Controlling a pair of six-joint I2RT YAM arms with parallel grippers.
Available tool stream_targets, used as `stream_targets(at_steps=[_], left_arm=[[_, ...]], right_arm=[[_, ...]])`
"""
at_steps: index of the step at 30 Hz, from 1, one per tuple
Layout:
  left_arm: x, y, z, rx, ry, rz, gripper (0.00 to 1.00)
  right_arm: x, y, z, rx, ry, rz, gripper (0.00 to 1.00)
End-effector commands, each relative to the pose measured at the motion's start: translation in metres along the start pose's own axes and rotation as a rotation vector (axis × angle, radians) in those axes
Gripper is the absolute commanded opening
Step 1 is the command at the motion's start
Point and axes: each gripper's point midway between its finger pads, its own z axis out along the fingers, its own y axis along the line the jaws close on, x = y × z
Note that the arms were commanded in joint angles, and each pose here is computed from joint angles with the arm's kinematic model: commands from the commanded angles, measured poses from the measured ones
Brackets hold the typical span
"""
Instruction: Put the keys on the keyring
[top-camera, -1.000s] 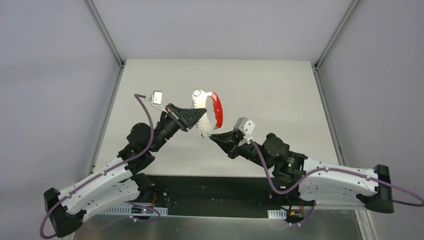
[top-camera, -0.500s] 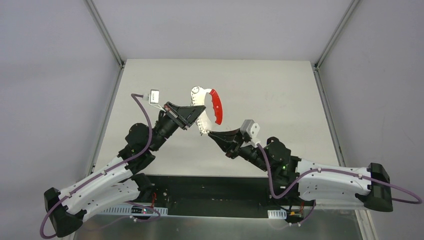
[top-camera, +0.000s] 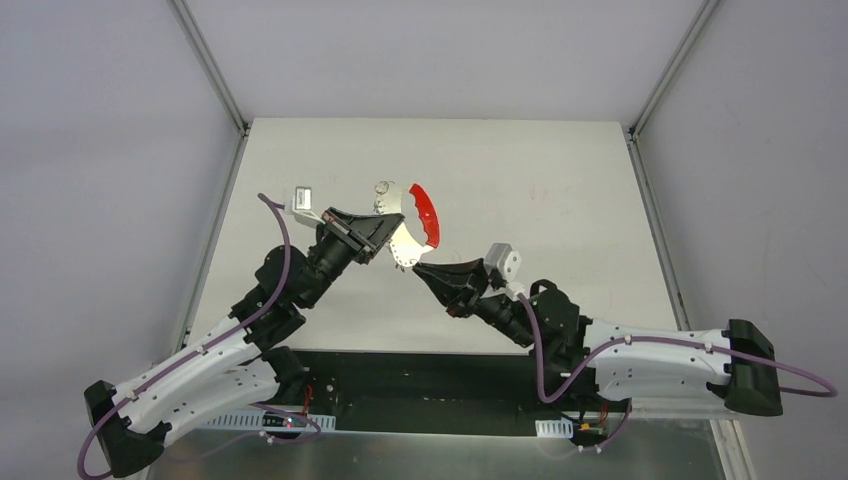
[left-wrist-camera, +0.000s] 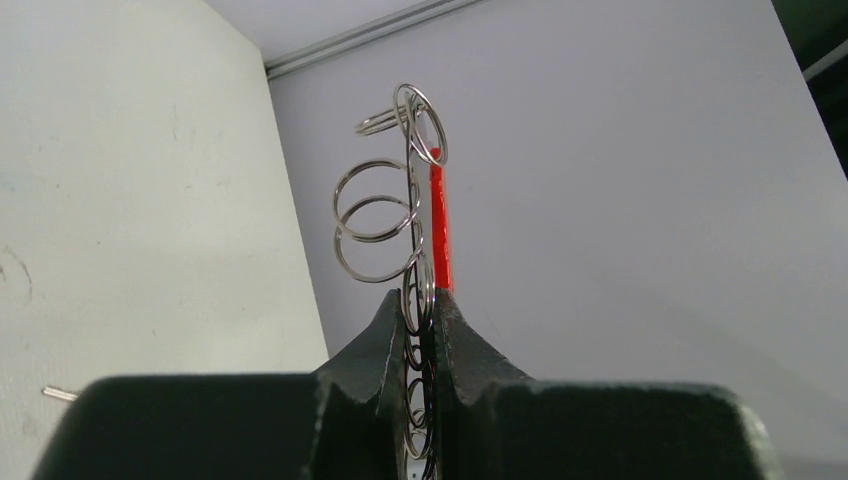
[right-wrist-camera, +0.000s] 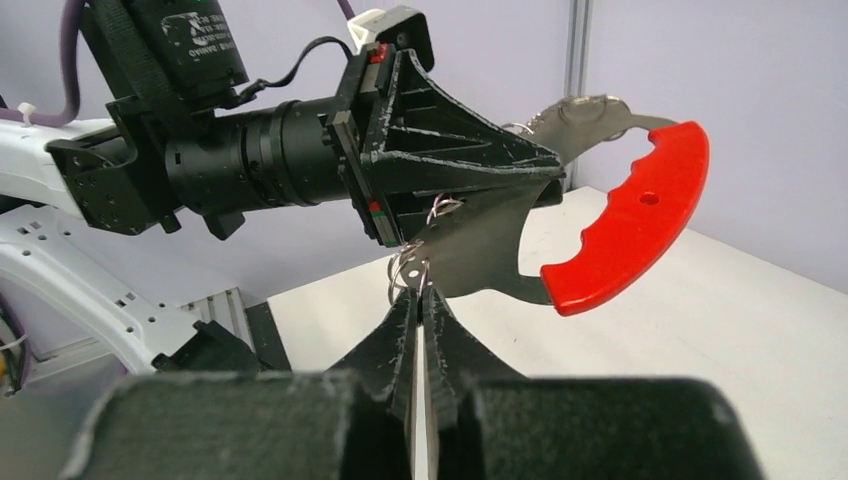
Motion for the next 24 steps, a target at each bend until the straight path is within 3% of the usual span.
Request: stream_targets(at_steps=[1, 2, 3, 4, 5, 9, 15, 24], left_arm=[[-0.004, 0.046, -0.003, -0.201, -0.039, 0.005, 0.0], [-0.004, 0.049, -0.005, -0.219, -0.04, 0.008, 0.0], [-0.005, 0.054, -0.008, -0.242, -0.04, 0.012, 0.02], [-0.006, 0.057, -0.011, -0.258, -0.042, 0.016, 0.06], [-0.007, 0.059, -0.014, -0.272, -0.043, 0.022, 0.09], [-0.009, 0.069, -0.028, -0.312, -0.038, 0.045, 0.15], [-0.017, 0.068, -0.037, -0.3, -0.071, 0.033, 0.16], [-0.019, 0.052, -0.03, -0.279, -0.056, 0.069, 0.13]], right_arm=[[-0.091, 0.017, -0.007, -0.073, -0.259, 0.089, 0.23], [-0.091, 0.001, -0.008, 0.02, -0.251, 0.102, 0.0], [-0.09, -0.013, -0.01, 0.09, -0.237, 0.005, 0.0], [-0.091, -0.023, -0.013, 0.122, -0.217, -0.207, 0.0], [-0.092, -0.025, -0.015, 0.13, -0.213, -0.237, 0.0], [-0.095, -0.029, -0.021, 0.137, -0.203, -0.258, 0.0], [-0.084, -0.028, -0.024, 0.12, -0.155, -0.252, 0.0], [-0.039, -0.014, -0.029, 0.019, 0.033, -0.241, 0.0]])
